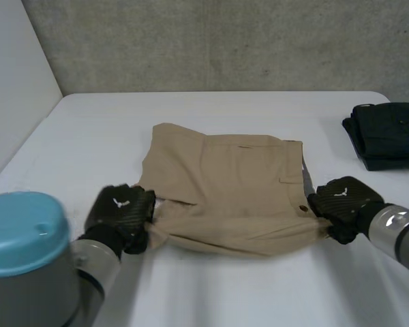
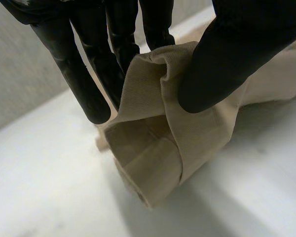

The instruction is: Fold the laundry.

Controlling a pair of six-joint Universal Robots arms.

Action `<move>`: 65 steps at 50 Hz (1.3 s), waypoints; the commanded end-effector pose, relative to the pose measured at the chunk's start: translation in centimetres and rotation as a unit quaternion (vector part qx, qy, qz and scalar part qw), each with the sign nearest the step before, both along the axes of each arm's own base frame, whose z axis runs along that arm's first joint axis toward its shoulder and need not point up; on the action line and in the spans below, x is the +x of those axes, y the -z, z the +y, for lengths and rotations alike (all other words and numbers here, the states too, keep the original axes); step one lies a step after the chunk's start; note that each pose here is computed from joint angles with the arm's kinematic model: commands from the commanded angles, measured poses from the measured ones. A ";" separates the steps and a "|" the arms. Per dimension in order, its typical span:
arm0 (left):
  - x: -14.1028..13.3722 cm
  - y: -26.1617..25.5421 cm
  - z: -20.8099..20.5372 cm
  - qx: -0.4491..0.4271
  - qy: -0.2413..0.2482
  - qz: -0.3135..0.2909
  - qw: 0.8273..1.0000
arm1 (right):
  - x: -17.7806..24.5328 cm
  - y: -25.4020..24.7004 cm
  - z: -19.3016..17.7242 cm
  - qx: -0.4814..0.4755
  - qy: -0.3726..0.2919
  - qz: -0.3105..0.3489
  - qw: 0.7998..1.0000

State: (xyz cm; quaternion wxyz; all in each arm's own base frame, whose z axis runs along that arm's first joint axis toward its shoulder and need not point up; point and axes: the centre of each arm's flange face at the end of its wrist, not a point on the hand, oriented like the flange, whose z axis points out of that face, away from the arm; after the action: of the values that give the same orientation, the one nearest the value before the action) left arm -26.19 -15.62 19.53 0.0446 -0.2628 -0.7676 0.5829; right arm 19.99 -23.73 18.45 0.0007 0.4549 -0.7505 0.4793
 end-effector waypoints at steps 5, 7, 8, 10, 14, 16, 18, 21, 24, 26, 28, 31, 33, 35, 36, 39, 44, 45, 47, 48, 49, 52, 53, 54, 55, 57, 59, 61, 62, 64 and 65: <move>2.5 -3.1 3.9 -0.022 0.055 0.008 0.998 | -1.1 -3.0 6.1 0.065 -0.097 0.122 0.986; 2.6 -3.0 4.1 -0.017 0.061 0.007 0.998 | -1.1 -3.1 6.3 0.065 -0.102 0.124 0.985; 2.6 -2.8 4.2 -0.014 0.066 0.007 0.998 | -1.0 -3.2 6.2 0.060 -0.102 0.121 0.986; 2.6 -2.7 4.0 -0.012 0.067 0.005 0.998 | -0.9 -3.3 5.8 0.048 -0.100 0.115 0.987; 2.3 -1.9 1.9 -0.011 0.056 -0.004 0.998 | -0.4 -3.2 4.1 0.011 -0.083 0.088 0.993; 1.7 -1.7 -0.4 -0.030 0.050 -0.009 0.998 | 0.0 -2.5 2.1 0.002 -0.063 0.065 0.996; 1.2 -1.5 -1.8 -0.045 0.049 -0.012 0.998 | 0.2 -1.8 0.6 0.005 -0.046 0.053 0.998; -0.3 -0.9 -5.0 -0.079 0.049 -0.015 0.996 | 0.3 -0.8 -2.2 -0.003 -0.014 0.042 0.999; -1.8 -0.5 -8.1 -0.117 0.052 -0.010 0.992 | 0.3 -0.8 -4.6 -0.028 0.016 0.048 0.998; -2.6 -0.3 -9.7 -0.135 0.056 -0.007 0.989 | 0.8 -0.9 -5.6 -0.047 0.023 0.051 0.997; -3.7 0.2 -12.2 -0.157 0.063 -0.004 0.986 | 2.1 -0.4 -7.0 -0.076 0.023 0.055 0.995; -5.0 1.2 -14.2 -0.171 0.077 -0.005 0.982 | 3.3 -0.1 -9.2 -0.116 0.035 0.053 0.991; -6.2 2.3 -16.2 -0.182 0.088 -0.006 0.979 | 3.7 0.2 -10.4 -0.132 0.043 0.049 0.989; -6.9 3.0 -17.3 -0.190 0.093 -0.007 0.977 | 4.3 1.0 -12.0 -0.146 0.052 0.044 0.987; -7.5 3.6 -18.4 -0.199 0.098 -0.008 0.975 | 4.4 1.3 -12.6 -0.151 0.055 0.042 0.986; -8.4 4.4 -19.7 -0.217 0.106 -0.004 0.971 | 5.5 2.2 -14.0 -0.159 0.057 0.027 0.985; -9.5 5.9 -22.3 -0.271 0.117 0.017 0.955 | 6.7 3.3 -15.9 -0.169 0.067 0.007 0.983; -9.5 6.0 -22.6 -0.279 0.118 0.019 0.953 | 6.8 3.5 -16.3 -0.172 0.072 0.007 0.982; -9.5 6.1 -23.5 -0.299 0.119 0.026 0.946 | 6.7 3.5 -17.2 -0.185 0.089 0.011 0.979; -9.5 6.1 -23.9 -0.304 0.119 0.027 0.945 | 6.7 3.4 -17.5 -0.190 0.095 0.012 0.977; -9.4 6.2 -24.2 -0.308 0.117 0.028 0.944 | 6.7 3.4 -18.1 -0.198 0.102 0.014 0.975; -9.6 6.8 -25.0 -0.314 0.115 0.030 0.942 | 6.8 3.8 -18.6 -0.201 0.107 0.014 0.974; -9.7 6.9 -25.0 -0.315 0.117 0.030 0.941 | 6.8 4.5 -18.9 -0.201 0.109 0.017 0.973; -9.6 7.2 -25.2 -0.314 0.115 0.031 0.942 | 6.9 4.7 -19.1 -0.201 0.111 0.017 0.973; -9.6 7.4 -25.2 -0.313 0.115 0.031 0.942 | 6.9 4.9 -19.2 -0.202 0.111 0.017 0.973; -9.7 7.6 -25.1 -0.311 0.116 0.031 0.943 | 7.0 4.8 -19.6 -0.207 0.115 0.016 0.971; -9.7 7.8 -25.0 -0.310 0.114 0.029 0.943 | 7.2 4.6 -19.6 -0.207 0.118 0.017 0.971; -9.5 7.7 -24.9 -0.309 0.107 0.029 0.945 | 7.2 3.9 -19.2 -0.203 0.127 0.016 0.971; -9.5 7.7 -24.7 -0.308 0.106 0.028 0.945 | 7.2 3.7 -19.0 -0.200 0.130 0.016 0.971; -9.5 6.9 -24.2 -0.310 0.104 0.029 0.944 | 6.8 1.9 -18.1 -0.193 0.140 -0.002 0.971; -9.0 6.0 -23.8 -0.309 0.099 0.028 0.945 | 6.5 1.4 -17.8 -0.189 0.144 -0.010 0.971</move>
State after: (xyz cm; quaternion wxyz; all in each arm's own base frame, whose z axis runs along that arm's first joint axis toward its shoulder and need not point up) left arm -35.81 -40.77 11.98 0.0494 -0.3311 -0.5087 0.7932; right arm 27.02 -43.08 13.90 0.1624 0.3615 -0.6849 0.6114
